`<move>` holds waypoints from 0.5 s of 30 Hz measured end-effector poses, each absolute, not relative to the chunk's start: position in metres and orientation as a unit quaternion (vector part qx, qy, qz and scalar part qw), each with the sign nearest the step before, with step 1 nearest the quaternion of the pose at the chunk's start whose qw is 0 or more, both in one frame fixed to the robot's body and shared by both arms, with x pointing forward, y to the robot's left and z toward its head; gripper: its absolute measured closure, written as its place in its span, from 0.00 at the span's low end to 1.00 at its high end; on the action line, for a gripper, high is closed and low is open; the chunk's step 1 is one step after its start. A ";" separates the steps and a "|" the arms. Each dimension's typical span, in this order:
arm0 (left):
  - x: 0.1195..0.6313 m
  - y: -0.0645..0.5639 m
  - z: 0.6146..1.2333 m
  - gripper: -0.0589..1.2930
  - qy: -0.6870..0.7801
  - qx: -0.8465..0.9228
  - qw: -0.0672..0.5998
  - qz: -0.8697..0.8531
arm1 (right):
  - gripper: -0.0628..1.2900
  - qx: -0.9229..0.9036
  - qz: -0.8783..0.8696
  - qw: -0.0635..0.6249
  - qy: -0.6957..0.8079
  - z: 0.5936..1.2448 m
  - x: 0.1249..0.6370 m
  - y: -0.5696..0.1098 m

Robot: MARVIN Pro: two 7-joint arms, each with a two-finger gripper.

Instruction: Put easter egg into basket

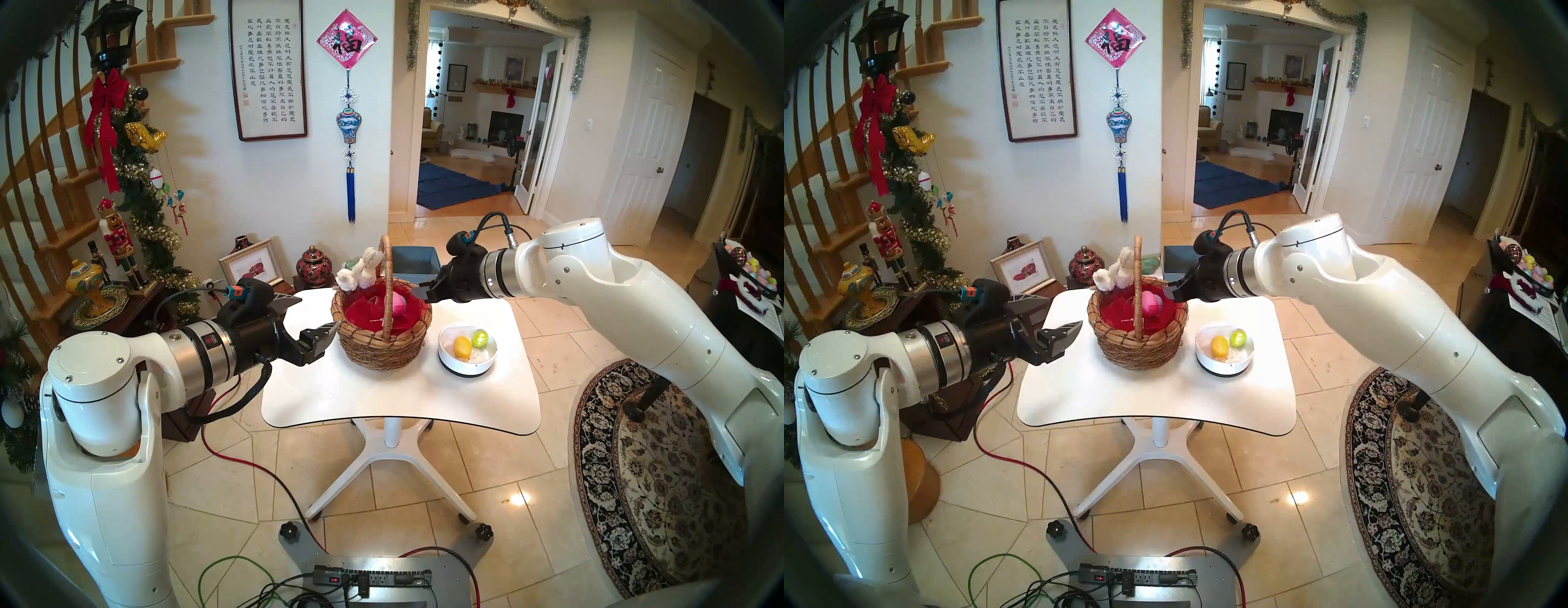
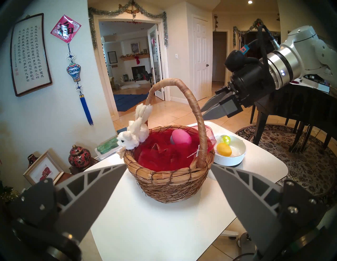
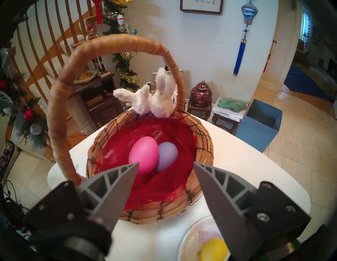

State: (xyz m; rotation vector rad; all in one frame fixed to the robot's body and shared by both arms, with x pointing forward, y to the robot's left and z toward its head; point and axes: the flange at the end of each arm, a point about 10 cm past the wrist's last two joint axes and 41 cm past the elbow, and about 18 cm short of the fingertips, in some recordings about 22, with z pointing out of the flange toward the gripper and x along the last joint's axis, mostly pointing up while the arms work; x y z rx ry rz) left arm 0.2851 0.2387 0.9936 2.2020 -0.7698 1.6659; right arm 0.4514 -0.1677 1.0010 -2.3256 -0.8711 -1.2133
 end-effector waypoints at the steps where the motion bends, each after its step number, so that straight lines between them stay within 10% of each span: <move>1: 0.285 0.239 0.994 0.02 -0.266 0.761 0.137 0.576 | 0.36 -0.827 -0.431 0.187 -0.309 1.001 0.450 -0.168; 15: 0.285 0.239 0.994 0.02 -0.266 0.761 0.137 0.576 | 0.36 -0.845 -0.430 0.155 -0.279 0.991 0.426 -0.187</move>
